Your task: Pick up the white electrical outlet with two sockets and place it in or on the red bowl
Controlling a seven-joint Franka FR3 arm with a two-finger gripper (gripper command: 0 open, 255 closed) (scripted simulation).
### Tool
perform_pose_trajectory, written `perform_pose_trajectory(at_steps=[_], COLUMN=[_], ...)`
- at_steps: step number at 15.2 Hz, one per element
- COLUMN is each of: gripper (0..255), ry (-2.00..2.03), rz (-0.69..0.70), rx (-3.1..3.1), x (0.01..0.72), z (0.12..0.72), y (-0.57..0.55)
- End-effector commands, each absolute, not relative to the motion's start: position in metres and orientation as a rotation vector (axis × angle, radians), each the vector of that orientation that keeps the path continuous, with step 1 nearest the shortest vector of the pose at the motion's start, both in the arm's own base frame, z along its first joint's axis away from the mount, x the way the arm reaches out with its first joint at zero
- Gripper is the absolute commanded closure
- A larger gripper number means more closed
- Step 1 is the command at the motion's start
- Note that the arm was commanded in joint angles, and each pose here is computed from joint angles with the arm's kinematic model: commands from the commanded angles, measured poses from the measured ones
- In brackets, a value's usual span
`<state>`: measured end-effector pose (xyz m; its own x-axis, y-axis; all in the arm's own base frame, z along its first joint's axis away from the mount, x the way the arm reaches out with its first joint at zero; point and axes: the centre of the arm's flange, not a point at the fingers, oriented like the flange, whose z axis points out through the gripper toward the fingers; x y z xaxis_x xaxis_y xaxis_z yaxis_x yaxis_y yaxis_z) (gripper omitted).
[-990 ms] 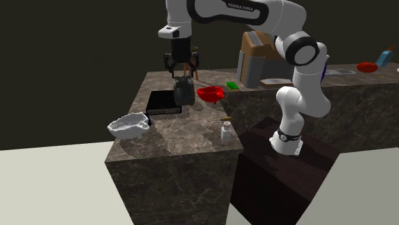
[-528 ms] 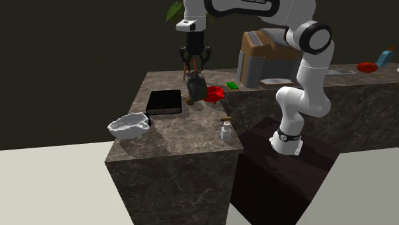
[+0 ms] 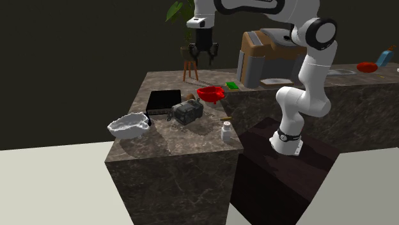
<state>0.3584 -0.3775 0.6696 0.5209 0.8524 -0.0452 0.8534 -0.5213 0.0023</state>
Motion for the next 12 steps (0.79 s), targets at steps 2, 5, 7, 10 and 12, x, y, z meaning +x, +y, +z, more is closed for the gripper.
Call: perform_pose_trajectory(at_steps=[2, 5, 7, 10, 12], gripper=[0, 0, 0, 0, 0], ry=[1.312, 1.056, 0.883, 0.62, 0.443], rz=[-0.029, 0.008, 0.032, 0.067, 0.091], rx=[2.811, 2.899, 2.945, 2.994, 3.014], x=[0.354, 0.347, 0.342, 0.334, 0.328], z=[0.639, 0.602, 0.577, 0.54, 0.515], y=[-0.389, -0.402, -0.41, -0.421, -0.428])
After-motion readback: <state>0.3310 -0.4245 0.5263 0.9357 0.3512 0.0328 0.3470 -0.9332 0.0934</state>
